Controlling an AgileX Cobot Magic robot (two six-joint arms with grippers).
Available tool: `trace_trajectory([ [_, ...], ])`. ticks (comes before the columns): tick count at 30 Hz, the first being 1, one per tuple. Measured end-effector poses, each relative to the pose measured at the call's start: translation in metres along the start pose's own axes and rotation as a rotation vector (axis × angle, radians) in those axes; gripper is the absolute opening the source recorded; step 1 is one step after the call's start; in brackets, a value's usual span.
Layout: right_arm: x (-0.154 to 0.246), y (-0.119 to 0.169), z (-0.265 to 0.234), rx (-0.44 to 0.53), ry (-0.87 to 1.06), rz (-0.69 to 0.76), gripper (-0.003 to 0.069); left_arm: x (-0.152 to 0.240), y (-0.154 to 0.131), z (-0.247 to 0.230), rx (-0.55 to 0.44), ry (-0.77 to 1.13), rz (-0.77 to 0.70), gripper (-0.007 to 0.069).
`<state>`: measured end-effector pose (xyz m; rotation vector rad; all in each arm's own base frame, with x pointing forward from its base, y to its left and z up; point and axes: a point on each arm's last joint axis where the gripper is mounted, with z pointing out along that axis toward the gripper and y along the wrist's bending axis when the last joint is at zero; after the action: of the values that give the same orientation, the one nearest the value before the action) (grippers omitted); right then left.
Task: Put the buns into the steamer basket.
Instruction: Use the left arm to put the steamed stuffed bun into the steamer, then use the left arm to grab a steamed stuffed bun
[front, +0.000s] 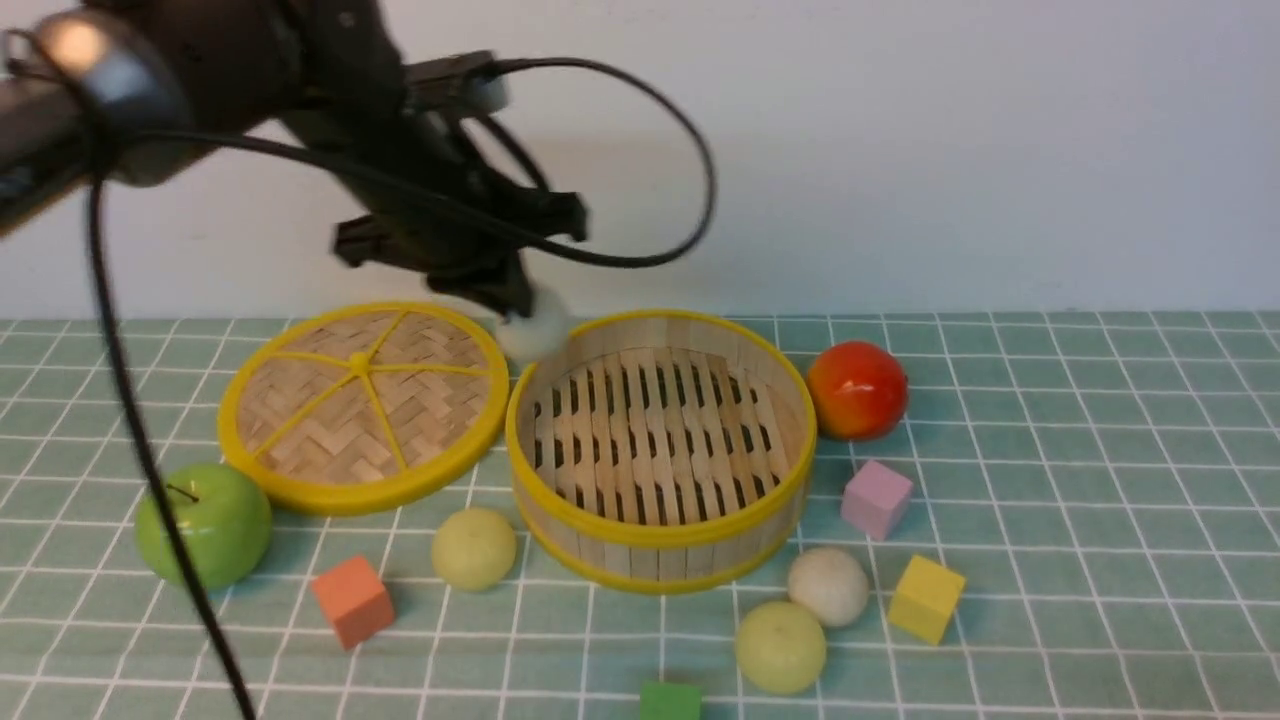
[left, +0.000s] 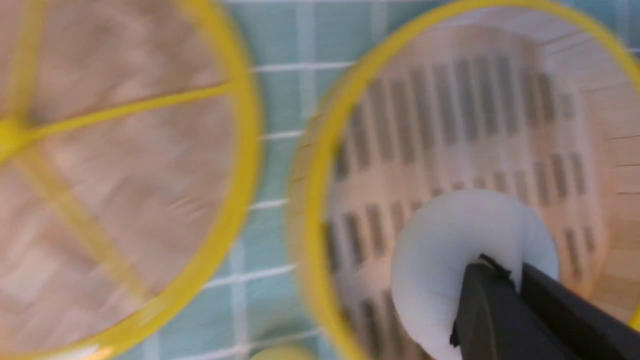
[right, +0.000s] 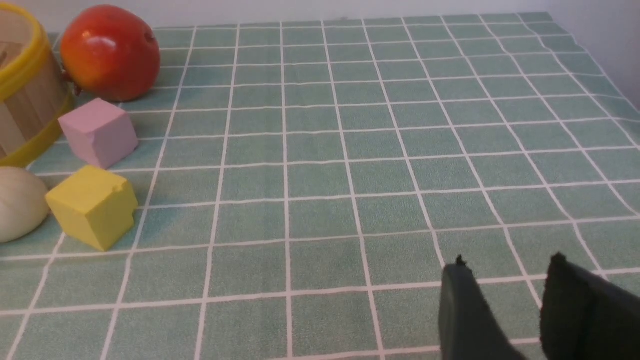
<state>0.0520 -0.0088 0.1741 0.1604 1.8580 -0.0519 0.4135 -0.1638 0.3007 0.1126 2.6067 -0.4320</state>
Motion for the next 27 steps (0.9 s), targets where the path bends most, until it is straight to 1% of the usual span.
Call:
trace_trajectory([
  [1, 0.000, 0.000, 0.000, 0.000, 0.000, 0.000, 0.0240, 0.000, -0.010, 0.017, 0.009, 0.011, 0.020, -0.0010],
  [3, 0.000, 0.000, 0.000, 0.000, 0.000, 0.000, 0.0240, 0.000, -0.014, 0.028, 0.012, 0.018, 0.028, -0.0010],
  [4, 0.000, 0.000, 0.000, 0.000, 0.000, 0.000, 0.0240, -0.001, -0.017, 0.044, 0.008, 0.028, 0.041, -0.0010],
  [7, 0.000, 0.000, 0.000, 0.000, 0.000, 0.000, 0.0240, 0.000, -0.015, 0.077, -0.009, 0.054, 0.040, -0.0010],
  [8, 0.000, 0.000, 0.000, 0.000, 0.000, 0.000, 0.0240, 0.000, -0.015, 0.079, -0.009, 0.055, 0.037, -0.0010],
  [11, 0.000, 0.000, 0.000, 0.000, 0.000, 0.000, 0.0240, 0.005, -0.009, 0.107, -0.032, 0.078, 0.013, 0.0001],
  [15, 0.000, 0.000, 0.000, 0.000, 0.000, 0.000, 0.0240, 0.007, -0.007, 0.114, -0.041, 0.091, 0.008, 0.0047],
  [17, 0.000, 0.000, 0.000, 0.000, 0.000, 0.000, 0.0240, 0.006, -0.007, 0.111, -0.041, 0.090, 0.008, 0.0090],
  [20, 0.000, 0.000, 0.000, 0.000, 0.000, 0.000, 0.0240, 0.005, -0.009, 0.098, -0.052, 0.108, 0.018, 0.0199],
  [21, 0.000, 0.000, 0.000, 0.000, 0.000, 0.000, 0.0240, 0.005, -0.008, 0.098, -0.055, 0.111, 0.020, 0.0206],
  [22, 0.000, 0.000, 0.000, 0.000, 0.000, 0.000, 0.0240, 0.003, -0.010, 0.082, -0.063, 0.114, 0.031, 0.0282],
  [23, 0.000, 0.000, 0.000, 0.000, 0.000, 0.000, 0.0240, 0.002, -0.012, 0.071, -0.067, 0.109, 0.038, 0.0321],
  [25, 0.000, 0.000, 0.000, 0.000, 0.000, 0.000, 0.0240, -0.002, -0.016, 0.045, -0.071, 0.091, 0.050, 0.0377],
  [27, 0.000, 0.000, 0.000, 0.000, 0.000, 0.000, 0.0240, -0.005, -0.018, 0.019, -0.084, 0.068, 0.070, 0.0413],
])
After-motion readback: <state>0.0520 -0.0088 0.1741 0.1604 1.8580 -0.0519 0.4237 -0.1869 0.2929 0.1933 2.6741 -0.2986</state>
